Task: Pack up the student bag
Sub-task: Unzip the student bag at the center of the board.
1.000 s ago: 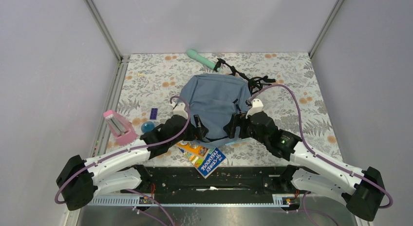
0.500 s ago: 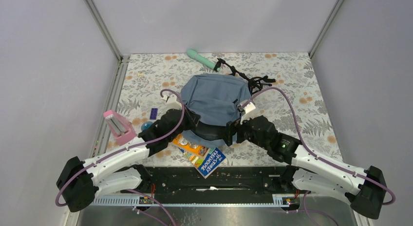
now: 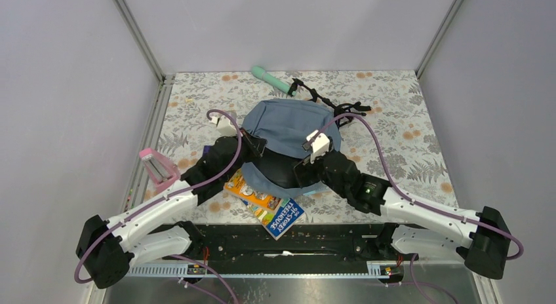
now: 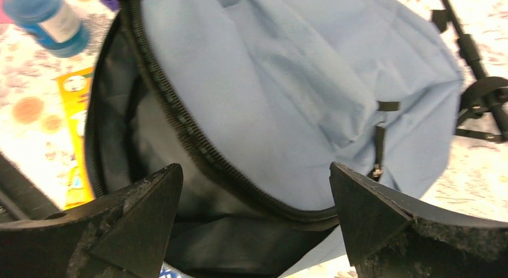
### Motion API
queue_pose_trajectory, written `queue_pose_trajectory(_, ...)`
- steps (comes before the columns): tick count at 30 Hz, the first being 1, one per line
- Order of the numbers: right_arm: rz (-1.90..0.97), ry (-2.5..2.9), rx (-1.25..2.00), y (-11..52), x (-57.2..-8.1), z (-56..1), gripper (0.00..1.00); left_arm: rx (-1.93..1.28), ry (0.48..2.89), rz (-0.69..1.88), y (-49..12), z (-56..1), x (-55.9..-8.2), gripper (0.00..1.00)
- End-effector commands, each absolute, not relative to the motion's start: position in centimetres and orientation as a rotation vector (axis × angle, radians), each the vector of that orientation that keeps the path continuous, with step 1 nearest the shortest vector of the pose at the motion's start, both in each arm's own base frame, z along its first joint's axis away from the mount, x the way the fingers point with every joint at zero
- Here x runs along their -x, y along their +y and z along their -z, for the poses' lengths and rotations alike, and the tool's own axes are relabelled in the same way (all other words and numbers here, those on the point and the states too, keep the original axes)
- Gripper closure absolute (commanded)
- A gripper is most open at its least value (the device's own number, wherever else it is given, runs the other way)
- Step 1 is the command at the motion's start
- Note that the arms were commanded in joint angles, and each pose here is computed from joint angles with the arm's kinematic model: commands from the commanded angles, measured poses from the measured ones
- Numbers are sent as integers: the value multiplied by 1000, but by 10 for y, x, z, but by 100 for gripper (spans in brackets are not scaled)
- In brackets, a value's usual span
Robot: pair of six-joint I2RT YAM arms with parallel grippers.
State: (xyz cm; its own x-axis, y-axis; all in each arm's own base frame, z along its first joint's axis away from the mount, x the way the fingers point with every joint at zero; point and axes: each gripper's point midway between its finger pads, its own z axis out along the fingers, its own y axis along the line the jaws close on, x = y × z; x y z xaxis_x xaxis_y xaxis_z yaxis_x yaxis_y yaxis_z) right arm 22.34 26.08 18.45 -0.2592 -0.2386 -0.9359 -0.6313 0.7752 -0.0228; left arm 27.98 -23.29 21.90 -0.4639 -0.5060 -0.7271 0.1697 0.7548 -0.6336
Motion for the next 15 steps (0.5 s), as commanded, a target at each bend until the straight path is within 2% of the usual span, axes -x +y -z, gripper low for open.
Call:
queue_pose_trajectory(1, -256, 1750, 622, 257, -254, -213, 3, 243, 1777, 858, -231, -265, -284, 100)
queue_pose_trajectory(5, -212, 1748, 620, 264, -266, -213, 16, 216, 1775, 849, -228, -268, -280, 100)
queue_pose_trajectory(6, -217, 1743, 624, 268, -269, -213, 24, 206, 1775, 847, -227, -269, -279, 100)
queue_pose_trajectory(7, -227, 1736, 630, 272, -272, -216, 34, 193, 1776, 840, -227, -270, -278, 100)
queue_pose_trajectory(10, -229, 1725, 622, 276, -284, -227, 88, 94, 1800, 802, -225, -273, -274, 100)
queue_pose_trajectory(11, -227, 1715, 623, 276, -288, -232, 99, 31, 1805, 781, -225, -278, -271, 95)
queue_pose_trajectory(12, -233, 1699, 627, 277, -291, -238, 100, -47, 1807, 741, -222, -283, -269, 84)
queue_pose_trajectory(14, -258, 1660, 659, 280, -295, -248, 100, -140, 1784, 635, -209, -305, -267, 43)
queue_pose_trajectory(15, -270, 1641, 669, 281, -296, -253, 100, -179, 1773, 575, -201, -313, -266, 28)
